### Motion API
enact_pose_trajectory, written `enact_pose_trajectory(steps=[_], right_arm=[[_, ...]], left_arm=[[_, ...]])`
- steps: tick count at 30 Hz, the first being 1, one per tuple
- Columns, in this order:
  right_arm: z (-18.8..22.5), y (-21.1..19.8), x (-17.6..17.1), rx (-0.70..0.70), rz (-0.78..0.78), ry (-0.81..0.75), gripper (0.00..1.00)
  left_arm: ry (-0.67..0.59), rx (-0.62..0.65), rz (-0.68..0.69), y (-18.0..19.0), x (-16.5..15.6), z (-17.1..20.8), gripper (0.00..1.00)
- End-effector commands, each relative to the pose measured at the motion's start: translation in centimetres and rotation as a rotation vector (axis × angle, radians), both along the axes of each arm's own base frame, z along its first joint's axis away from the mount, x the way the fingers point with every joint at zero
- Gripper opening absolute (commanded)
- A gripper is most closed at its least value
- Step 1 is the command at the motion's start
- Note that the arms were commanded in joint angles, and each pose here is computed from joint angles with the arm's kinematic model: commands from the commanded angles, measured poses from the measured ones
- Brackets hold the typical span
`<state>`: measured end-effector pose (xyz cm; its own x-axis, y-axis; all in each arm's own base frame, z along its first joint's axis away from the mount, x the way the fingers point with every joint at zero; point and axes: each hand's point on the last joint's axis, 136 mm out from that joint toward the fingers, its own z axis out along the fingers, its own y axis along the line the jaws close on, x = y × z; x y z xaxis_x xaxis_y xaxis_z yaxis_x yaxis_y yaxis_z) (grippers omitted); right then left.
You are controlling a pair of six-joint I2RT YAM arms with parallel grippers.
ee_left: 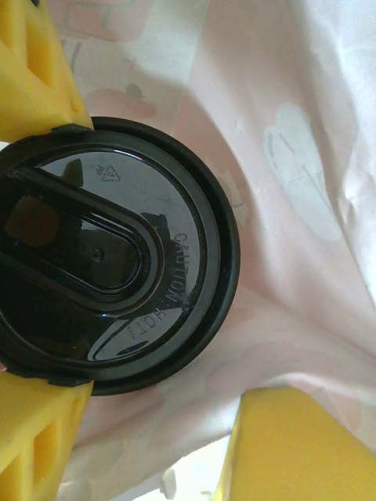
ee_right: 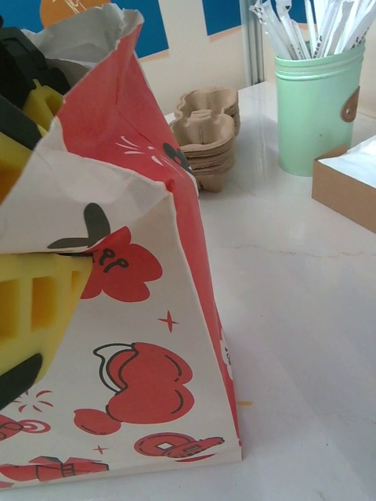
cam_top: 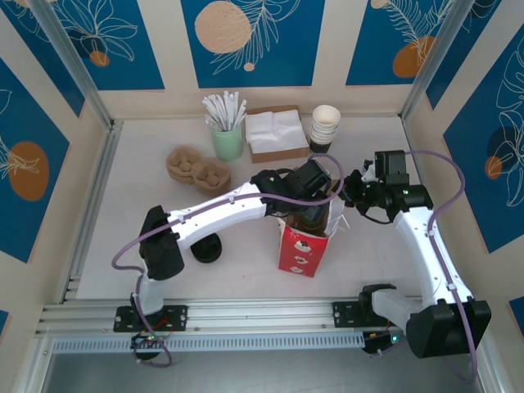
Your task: Pack the takeout coffee
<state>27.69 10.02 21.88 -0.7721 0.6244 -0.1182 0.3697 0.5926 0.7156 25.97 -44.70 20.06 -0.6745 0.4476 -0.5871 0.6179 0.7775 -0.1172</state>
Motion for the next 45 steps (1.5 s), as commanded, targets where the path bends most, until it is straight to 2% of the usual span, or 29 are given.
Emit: enact_pose_trajectory(steps=[1,14,23,31,37,45], right_arm=[[0.1,0.4,-0.6,0.031,0.0,0.034,0.0],[0.2,0.5,-2.3,0.063,0.034,-0.005,0.0],[0.0,0.6,-2.6,0.071,0.061,-0.093,0.0],[-0.1,0.1,-2.4,0.071,0.056,-0.092,0.0],[-0.7,0.0,-3.0,0.061,0.075,-0.079,0.0],[1.3,1.1,-2.5,0.071,0.178,-0.235,0.0]], left_arm=[[0.01,-0.001,0.019,-0.3,0.6,-0.7,0.66],[-0.043,0.039,0.071,0.6,2.1,-1.6,0.66],[0.005,0.011,0.05,-0.1,1.8,-2.3,0.66],[0.048,-0.004,0.027,-0.5,1.2,-2.9,0.66],[0.063,0.04,0.034,0.5,0.8,-3.5,0.66],[0.034,0.067,0.004,1.3,0.7,-1.5,0.66]])
